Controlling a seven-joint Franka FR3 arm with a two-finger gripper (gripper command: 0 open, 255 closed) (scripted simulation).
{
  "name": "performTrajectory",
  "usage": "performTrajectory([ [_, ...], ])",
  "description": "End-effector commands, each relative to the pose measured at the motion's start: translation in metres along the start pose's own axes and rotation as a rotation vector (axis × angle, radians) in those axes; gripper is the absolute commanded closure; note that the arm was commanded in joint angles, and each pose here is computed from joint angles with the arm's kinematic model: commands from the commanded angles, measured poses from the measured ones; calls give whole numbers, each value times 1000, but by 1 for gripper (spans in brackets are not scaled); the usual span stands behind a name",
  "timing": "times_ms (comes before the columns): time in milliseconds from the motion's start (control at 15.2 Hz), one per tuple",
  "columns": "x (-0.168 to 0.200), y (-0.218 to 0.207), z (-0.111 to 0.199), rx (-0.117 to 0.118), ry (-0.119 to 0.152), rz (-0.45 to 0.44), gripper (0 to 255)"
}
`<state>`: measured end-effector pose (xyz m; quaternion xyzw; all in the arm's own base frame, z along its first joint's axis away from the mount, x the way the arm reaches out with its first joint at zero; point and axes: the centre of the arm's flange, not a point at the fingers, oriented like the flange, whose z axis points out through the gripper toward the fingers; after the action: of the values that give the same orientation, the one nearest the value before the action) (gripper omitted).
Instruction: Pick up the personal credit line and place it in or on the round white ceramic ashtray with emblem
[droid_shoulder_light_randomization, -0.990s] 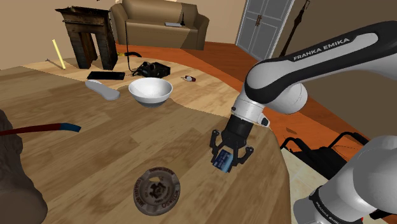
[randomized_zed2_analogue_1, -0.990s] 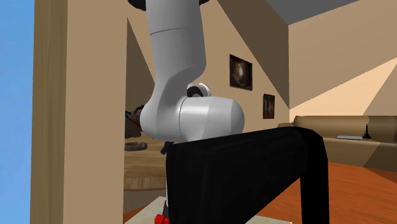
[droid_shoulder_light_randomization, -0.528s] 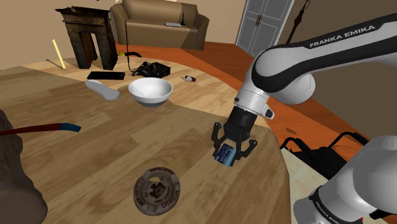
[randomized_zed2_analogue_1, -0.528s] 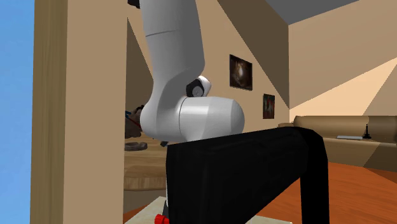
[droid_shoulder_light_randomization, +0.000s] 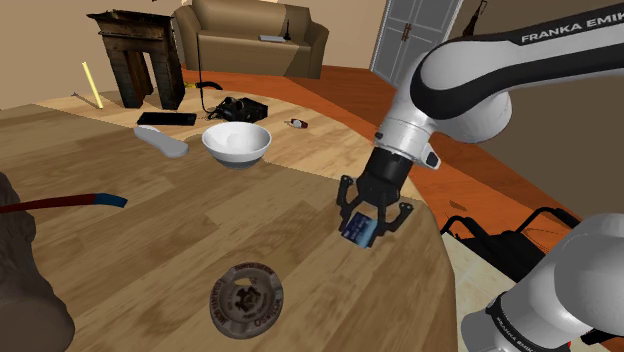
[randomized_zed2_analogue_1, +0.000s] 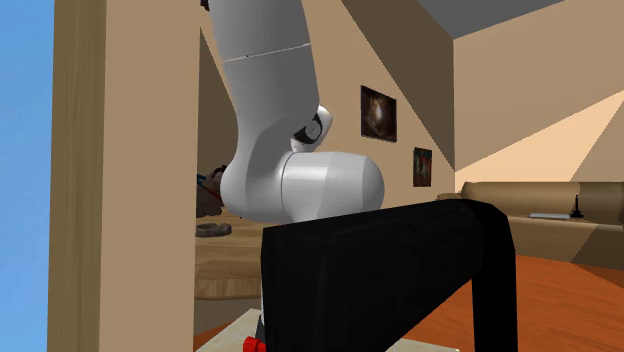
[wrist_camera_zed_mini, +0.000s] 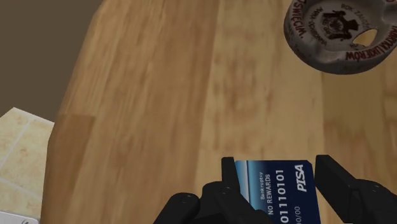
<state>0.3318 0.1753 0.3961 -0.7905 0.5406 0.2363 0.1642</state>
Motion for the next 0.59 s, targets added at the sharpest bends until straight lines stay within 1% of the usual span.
performTrajectory([
  [0, -6, 0, -9, 0, 0, 0, 255],
  [198, -12, 0, -18, 0, 0, 0, 255],
  [528, -63, -32, 9, 0, 0, 0, 255],
])
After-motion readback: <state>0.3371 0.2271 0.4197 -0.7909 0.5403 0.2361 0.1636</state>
